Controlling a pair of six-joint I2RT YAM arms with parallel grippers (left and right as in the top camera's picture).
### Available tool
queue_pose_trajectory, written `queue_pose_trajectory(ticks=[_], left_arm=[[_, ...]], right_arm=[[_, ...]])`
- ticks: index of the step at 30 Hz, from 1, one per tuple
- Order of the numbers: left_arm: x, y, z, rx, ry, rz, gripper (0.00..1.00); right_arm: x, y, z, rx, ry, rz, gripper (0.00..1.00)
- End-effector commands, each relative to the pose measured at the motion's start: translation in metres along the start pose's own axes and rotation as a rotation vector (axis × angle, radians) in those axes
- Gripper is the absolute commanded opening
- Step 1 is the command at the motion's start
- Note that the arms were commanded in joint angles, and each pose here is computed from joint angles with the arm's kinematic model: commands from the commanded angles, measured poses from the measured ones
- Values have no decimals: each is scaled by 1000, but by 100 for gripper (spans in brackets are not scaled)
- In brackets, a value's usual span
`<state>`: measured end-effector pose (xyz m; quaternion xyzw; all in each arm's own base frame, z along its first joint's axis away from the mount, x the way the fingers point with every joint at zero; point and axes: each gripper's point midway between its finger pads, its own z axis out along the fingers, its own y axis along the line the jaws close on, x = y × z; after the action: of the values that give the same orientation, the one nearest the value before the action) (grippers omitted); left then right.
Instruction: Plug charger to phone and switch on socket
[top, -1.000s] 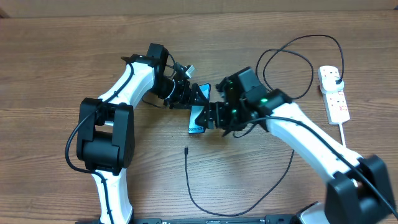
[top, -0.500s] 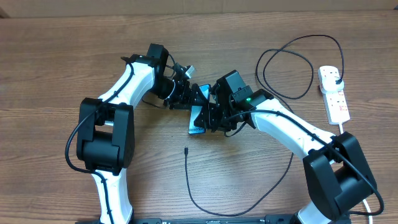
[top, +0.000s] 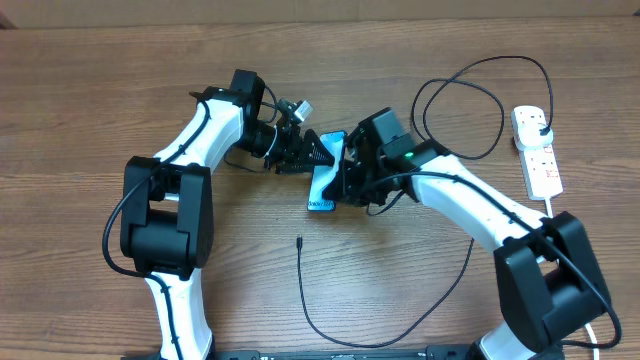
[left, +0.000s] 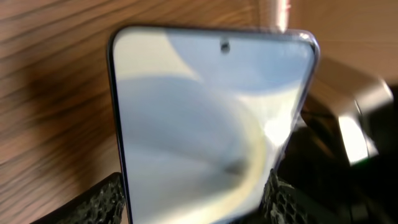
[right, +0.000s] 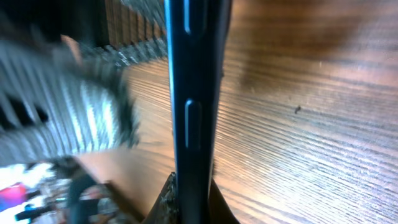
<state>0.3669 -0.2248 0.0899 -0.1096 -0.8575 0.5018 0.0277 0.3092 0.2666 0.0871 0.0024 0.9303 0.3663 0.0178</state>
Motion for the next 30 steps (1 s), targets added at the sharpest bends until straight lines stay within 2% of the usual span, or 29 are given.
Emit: queue_pose_trajectory(ticks=[1,5,10,18,25,30], left_arm=[[-5,-62,-7,328,-21,100,71],[-6,-93,-21,526,-66,207,70],[-5,-94,-21,526,-63,202,65],[-5,-94,-21,526,-58,177,44],[-6,-93,-22,526,-60,179,35],[-6,-94,-21,526,-58,175,16]], right_arm=[[-14,45,-44,-231,-36,-77,4],[-13,64,-61,-383,-8,-166,4],[-11,64,-64,-404,-11,-234,4],[-18,55,-60,-347,-46,-237,4],[-13,39,-52,-259,-28,-187,4],[-13,33,-50,-229,-31,-171,8]])
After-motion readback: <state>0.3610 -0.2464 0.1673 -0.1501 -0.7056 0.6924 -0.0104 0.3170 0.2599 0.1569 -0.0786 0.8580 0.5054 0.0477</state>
